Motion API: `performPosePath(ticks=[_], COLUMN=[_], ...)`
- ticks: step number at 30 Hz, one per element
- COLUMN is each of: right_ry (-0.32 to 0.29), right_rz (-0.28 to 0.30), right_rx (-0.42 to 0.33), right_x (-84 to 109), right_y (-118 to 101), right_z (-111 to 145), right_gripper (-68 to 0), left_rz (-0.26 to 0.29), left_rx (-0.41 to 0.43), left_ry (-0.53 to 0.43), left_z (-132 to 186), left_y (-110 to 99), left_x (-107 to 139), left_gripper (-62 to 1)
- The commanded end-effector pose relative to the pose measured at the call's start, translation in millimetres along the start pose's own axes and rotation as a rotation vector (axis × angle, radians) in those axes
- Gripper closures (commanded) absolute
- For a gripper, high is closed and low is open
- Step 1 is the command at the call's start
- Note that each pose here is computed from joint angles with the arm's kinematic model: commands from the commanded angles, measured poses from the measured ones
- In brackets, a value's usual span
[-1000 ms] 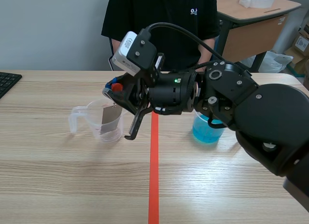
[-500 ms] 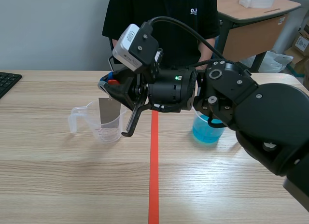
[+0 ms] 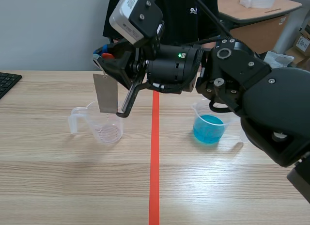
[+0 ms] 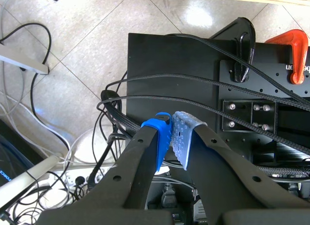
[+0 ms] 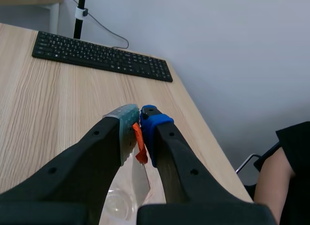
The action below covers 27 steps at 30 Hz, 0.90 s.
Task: Do the redox reaction experiment.
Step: 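Lift the metal plate out of the left beaker, then move the plate over the blue solution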
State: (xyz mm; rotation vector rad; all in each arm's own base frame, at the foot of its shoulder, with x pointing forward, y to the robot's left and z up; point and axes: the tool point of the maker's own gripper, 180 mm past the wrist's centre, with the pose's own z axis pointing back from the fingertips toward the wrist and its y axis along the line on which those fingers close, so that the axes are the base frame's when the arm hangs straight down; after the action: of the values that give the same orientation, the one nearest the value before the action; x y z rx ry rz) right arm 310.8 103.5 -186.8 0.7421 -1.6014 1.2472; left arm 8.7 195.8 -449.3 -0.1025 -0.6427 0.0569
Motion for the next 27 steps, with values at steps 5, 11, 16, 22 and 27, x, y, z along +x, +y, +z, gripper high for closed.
performPosePath(ticks=[5,11,16,22,27], right_ry=[-0.053,-0.027,-0.021,0.013,0.046], right_rz=[0.064,0.102,0.112,0.083,0.050], right_rx=[-0.020,-0.036,-0.061,-0.080,-0.098], right_x=[31.4,40.3,54.3,62.1,66.8], right_y=[-13.9,-21.9,-32.1,-41.8,-51.6], right_z=[-1.3,3.0,13.4,29.3,45.7], right_gripper=[-1.5,-1.5,-1.5,-1.5,-1.5], left_rz=[0.004,0.004,0.004,0.004,0.003], left_rx=[-0.006,-0.006,-0.006,-0.006,-0.006], left_ry=[-0.011,-0.011,-0.011,-0.019,-0.017], left_z=[2.2,2.2,2.3,2.2,2.2], left_y=[-2.7,-2.7,-2.7,-2.7,-2.7], left_x=[2.0,2.0,1.9,3.5,3.1], left_gripper=[-4.9,-4.9,-4.9,-4.9,-4.9])
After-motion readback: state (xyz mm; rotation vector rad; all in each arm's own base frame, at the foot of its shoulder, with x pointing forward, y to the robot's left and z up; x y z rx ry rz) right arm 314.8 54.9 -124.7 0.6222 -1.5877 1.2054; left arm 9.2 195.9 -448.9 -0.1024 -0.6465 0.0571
